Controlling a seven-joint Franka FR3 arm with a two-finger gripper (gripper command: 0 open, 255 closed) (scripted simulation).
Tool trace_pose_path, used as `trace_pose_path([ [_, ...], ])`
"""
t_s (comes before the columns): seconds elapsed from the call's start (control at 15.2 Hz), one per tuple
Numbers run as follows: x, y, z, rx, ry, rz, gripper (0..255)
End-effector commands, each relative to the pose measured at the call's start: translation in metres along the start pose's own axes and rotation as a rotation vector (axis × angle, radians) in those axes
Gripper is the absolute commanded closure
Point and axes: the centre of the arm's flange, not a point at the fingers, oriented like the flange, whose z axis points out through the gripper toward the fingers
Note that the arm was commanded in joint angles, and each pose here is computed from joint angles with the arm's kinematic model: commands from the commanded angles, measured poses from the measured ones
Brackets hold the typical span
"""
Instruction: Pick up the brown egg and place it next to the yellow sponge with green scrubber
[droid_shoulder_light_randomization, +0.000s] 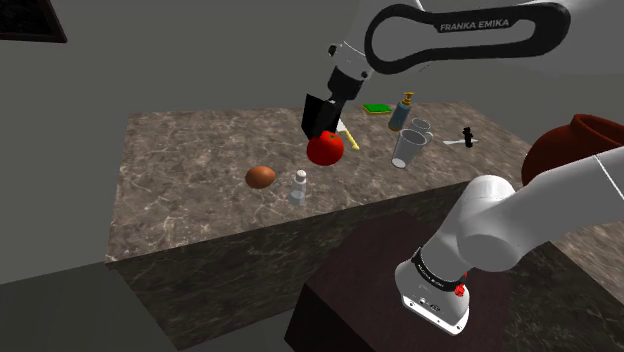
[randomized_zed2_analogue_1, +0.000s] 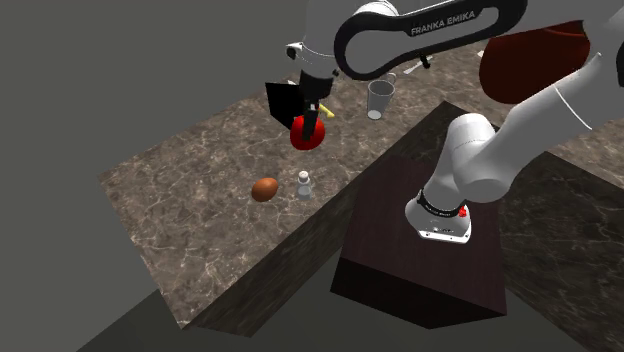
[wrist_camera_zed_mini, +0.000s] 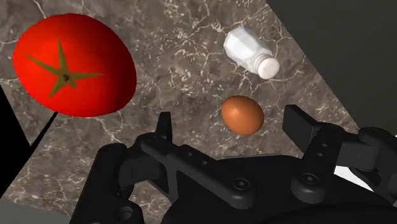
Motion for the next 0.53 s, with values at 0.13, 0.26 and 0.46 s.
trace_pose_path([
  [0.13, 0.025, -0.008, 0.044, 0.013, 0.002, -0.143, 0],
  [0.26, 0.036, -0.015, 0.066, 0.02, 0.002, -0.213, 0],
  [0.46, 0.053, -0.026, 0.1, 0.03, 0.003, -0.318, 0],
])
